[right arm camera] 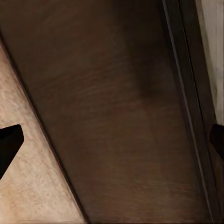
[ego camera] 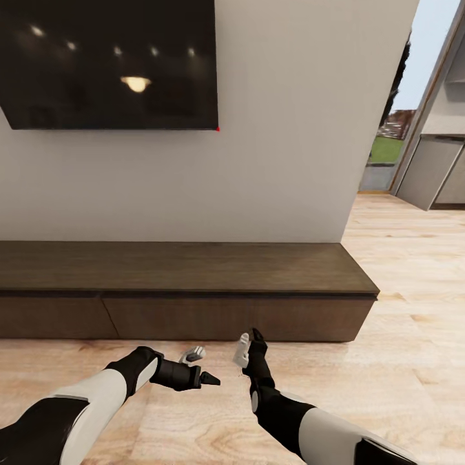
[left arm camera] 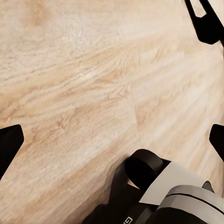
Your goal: Place each of the two pumpkins and all three candles from the living room inside a cabinet in the living room (use any cabinet), then make sure every cabinet is closed, and position the cauldron so it is next to a table in the living room.
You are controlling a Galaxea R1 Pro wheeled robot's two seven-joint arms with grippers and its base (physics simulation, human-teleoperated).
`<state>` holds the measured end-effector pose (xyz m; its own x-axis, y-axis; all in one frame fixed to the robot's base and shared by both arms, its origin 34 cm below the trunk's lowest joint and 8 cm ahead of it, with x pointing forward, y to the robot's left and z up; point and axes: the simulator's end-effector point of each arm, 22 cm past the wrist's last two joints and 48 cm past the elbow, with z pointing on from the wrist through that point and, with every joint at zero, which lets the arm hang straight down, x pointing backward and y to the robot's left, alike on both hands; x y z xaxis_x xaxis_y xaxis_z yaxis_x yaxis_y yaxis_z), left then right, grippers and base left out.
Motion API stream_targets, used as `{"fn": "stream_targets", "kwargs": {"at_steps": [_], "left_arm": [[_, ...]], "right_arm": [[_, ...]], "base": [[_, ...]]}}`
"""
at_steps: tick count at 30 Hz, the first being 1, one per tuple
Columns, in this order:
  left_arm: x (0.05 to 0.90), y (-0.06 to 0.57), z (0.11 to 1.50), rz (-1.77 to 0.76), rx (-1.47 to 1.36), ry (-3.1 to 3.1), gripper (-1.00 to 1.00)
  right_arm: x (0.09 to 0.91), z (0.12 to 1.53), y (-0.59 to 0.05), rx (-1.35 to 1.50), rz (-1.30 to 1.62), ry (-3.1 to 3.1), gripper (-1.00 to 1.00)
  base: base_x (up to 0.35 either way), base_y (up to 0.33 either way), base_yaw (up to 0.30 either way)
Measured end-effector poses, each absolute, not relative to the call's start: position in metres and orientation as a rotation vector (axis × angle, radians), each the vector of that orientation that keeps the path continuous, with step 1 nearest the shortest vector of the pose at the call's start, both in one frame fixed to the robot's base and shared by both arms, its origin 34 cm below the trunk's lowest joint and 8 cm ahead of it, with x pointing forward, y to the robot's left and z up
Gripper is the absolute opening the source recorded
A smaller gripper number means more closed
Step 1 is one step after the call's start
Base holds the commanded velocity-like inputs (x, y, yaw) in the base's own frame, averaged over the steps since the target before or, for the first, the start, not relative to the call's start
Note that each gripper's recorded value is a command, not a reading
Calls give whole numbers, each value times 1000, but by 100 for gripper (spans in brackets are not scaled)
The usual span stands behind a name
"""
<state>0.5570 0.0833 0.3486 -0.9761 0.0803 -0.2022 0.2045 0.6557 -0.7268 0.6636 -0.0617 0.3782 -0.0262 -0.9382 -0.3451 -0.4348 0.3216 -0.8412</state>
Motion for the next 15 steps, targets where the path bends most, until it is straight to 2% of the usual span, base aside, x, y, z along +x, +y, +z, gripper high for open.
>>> {"fn": "stream_targets", "kwargs": {"at_steps": [15], "left_arm": [[557,83,348,-1219,228,2721,100]], "right_arm": [[670,391,-73,-1217,-738,1582,100]], "base": [[0,0,0]]}}
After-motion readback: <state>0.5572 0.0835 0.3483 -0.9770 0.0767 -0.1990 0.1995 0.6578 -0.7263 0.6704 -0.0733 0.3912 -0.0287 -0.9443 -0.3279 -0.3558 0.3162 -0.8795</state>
